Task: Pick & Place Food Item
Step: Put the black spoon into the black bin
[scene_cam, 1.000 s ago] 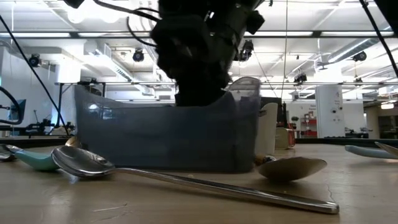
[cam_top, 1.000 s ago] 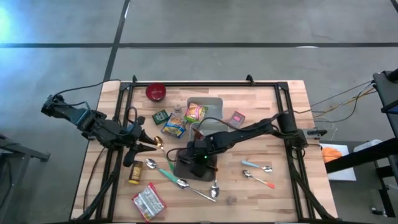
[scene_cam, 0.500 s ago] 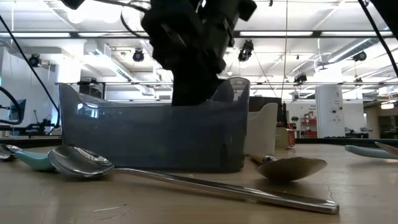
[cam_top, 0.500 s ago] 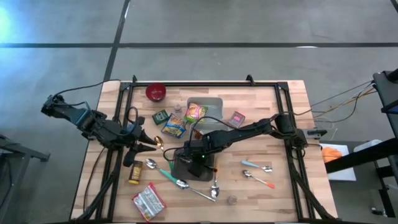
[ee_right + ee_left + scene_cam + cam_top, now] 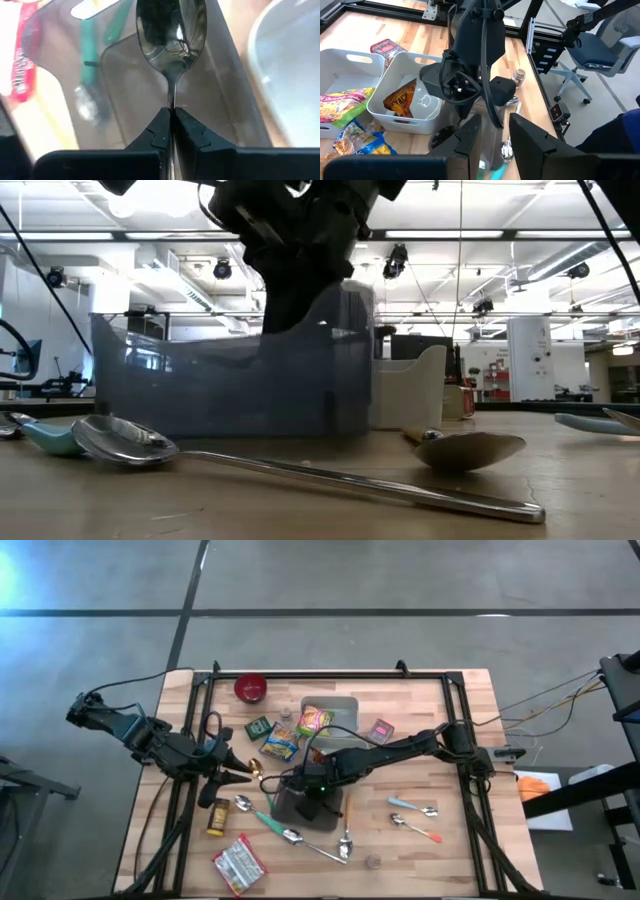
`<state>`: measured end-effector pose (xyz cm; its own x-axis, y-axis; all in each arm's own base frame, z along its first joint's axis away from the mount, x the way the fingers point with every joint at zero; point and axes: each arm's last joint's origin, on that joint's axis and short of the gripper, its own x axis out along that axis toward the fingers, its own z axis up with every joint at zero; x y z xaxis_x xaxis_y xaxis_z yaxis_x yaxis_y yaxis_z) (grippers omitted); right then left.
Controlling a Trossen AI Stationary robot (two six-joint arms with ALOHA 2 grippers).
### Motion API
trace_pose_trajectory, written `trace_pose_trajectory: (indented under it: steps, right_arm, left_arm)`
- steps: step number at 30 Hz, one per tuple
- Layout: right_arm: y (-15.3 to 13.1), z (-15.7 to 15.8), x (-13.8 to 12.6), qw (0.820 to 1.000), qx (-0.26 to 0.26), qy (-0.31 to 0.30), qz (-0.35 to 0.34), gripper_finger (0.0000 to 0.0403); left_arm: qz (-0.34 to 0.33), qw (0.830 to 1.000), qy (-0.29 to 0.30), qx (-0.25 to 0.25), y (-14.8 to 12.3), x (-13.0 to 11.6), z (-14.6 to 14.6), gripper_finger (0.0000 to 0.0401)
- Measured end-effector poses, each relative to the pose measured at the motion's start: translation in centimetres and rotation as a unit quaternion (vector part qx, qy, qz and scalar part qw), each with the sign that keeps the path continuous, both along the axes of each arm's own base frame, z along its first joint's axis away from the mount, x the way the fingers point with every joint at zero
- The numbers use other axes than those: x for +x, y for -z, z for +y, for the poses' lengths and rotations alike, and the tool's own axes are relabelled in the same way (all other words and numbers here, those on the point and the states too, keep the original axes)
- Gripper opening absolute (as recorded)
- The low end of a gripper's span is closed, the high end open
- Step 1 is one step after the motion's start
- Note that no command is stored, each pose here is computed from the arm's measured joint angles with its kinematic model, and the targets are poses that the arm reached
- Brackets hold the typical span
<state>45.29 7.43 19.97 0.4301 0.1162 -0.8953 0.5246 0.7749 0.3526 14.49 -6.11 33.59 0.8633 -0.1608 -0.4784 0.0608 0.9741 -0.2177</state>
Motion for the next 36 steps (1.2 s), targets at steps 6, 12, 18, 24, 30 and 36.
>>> trace_pose_trajectory:
  steps: [6, 12, 18, 24, 30, 36]
  right_arm:
    - [1.0, -0.1, 0.2, 0.999, -0.024, -0.007, -0.024, 0.0008]
    - [3.5, -0.1, -0.1, 0.999, 0.001, 0.015, -0.041, 0.0008]
    - [3.0, -0.1, -0.1, 0.999, 0.006, 0.021, -0.047, 0.0008]
    - [0.9, -0.1, 0.1, 0.998, -0.001, 0.004, -0.066, 0.0008]
    - [0.3, -0.3, -0.2, 0.998, -0.036, 0.01, -0.059, 0.0008]
    - [0.4, -0.3, 0.2, 0.996, -0.029, 0.032, -0.073, 0.0008]
  left_arm:
    - [0.0, 1.0, -0.001, -0.002, 0.0, 0.0, 0.0, 0.0102]
    - [0.002, 1.0, -0.006, -0.011, 0.0, 0.0, 0.0, 0.0102]
    - [0.002, 1.0, -0.007, -0.011, 0.0, 0.0, 0.0, 0.0102]
    - [0.002, 1.0, -0.007, -0.011, 0.0, 0.0, 0.0, 0.0102]
    - [0.006, 1.0, -0.01, -0.006, 0.1, 0.0, 0.1, 0.0102]
    - [0.009, 1.0, -0.01, -0.004, 0.1, -0.1, 0.1, 0.0102]
